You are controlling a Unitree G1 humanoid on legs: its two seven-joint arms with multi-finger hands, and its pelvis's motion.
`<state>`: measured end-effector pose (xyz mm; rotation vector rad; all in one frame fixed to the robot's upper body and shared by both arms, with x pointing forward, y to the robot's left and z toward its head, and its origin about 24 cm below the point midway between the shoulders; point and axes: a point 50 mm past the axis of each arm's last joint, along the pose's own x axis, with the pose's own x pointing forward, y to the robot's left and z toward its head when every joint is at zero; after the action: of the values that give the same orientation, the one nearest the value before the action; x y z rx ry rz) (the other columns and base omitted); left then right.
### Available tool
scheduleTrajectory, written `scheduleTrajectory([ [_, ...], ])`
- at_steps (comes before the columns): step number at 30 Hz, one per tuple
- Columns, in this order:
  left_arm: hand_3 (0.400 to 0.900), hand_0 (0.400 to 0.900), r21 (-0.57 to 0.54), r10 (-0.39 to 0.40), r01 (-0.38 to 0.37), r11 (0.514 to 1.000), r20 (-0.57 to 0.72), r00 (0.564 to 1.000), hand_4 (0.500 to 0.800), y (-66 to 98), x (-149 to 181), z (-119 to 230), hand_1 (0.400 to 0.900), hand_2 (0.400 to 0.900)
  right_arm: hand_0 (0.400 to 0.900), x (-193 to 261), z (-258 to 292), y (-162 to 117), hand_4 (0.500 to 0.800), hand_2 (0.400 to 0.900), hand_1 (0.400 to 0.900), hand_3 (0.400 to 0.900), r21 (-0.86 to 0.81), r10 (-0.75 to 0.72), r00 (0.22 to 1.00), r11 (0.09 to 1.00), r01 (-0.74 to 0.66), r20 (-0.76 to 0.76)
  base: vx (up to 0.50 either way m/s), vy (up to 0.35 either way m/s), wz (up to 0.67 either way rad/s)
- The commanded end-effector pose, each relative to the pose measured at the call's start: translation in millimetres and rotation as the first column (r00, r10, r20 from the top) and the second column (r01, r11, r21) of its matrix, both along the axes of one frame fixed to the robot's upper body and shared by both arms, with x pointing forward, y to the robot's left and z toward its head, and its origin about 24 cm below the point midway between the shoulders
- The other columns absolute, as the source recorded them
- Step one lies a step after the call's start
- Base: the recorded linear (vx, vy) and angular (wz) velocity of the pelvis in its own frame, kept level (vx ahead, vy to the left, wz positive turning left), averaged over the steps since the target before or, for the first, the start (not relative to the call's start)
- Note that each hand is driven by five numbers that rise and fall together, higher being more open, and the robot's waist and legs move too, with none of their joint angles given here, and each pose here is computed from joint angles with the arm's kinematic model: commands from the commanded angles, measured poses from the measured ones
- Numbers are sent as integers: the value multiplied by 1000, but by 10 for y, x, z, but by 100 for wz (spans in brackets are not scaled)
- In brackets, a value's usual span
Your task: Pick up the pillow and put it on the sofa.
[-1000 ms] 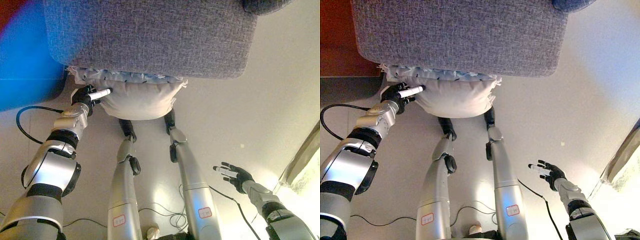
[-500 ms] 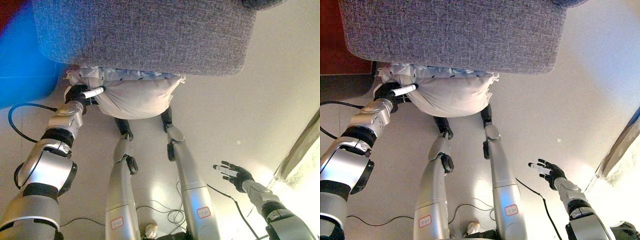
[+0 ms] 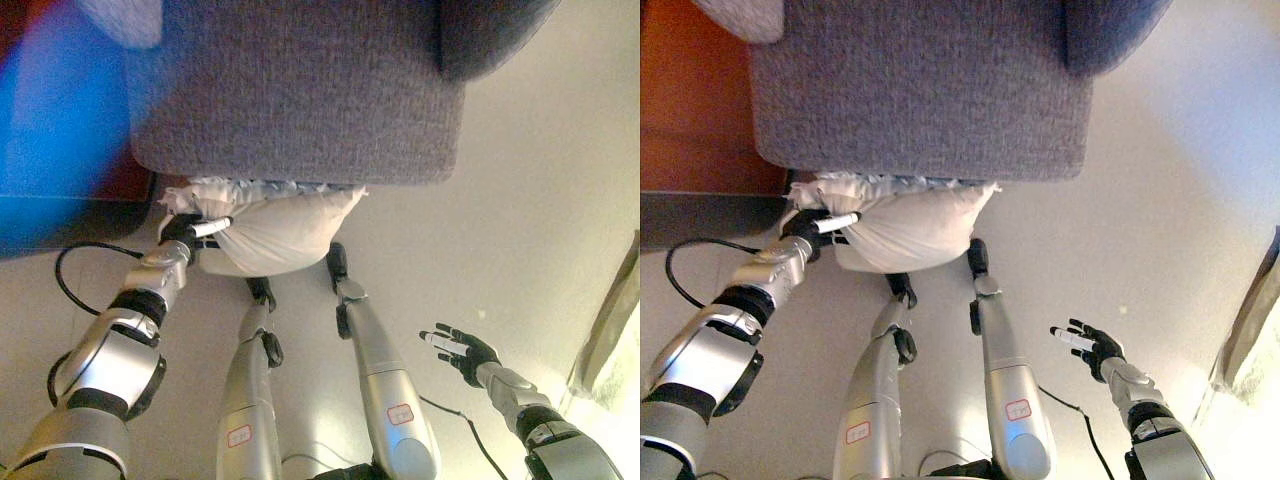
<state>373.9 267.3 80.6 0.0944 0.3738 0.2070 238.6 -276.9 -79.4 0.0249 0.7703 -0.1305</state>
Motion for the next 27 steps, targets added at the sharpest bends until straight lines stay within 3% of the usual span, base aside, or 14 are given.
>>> scheduleTrajectory([
  [1,400,400,-13,-110,116,993,232,967,500,-147,181,492,400,400,900,-432,-140,-302,800,900,900,900,-86,-47,992,996,36,-120,53,10,-7],
  [6,400,400,-69,-163,173,983,121,979,500,-206,-1,8,400,400,900,-570,-242,-263,800,900,900,900,-77,-65,981,996,51,-185,98,21,-11],
  [16,400,400,-31,-293,291,956,-99,951,500,-297,-470,-754,400,400,900,-1180,-510,-264,800,900,900,900,-78,-135,922,990,114,-363,153,35,-5],
  [22,400,400,13,-356,363,932,-167,920,500,-306,-665,-944,400,400,900,-1577,-636,-220,800,900,900,900,-61,-187,868,982,179,-460,195,4,6],
  [27,400,400,46,-398,413,910,-190,897,500,-231,-678,-903,400,400,900,-1759,-703,-147,800,900,900,900,-53,-230,825,970,237,-517,120,0,3],
])
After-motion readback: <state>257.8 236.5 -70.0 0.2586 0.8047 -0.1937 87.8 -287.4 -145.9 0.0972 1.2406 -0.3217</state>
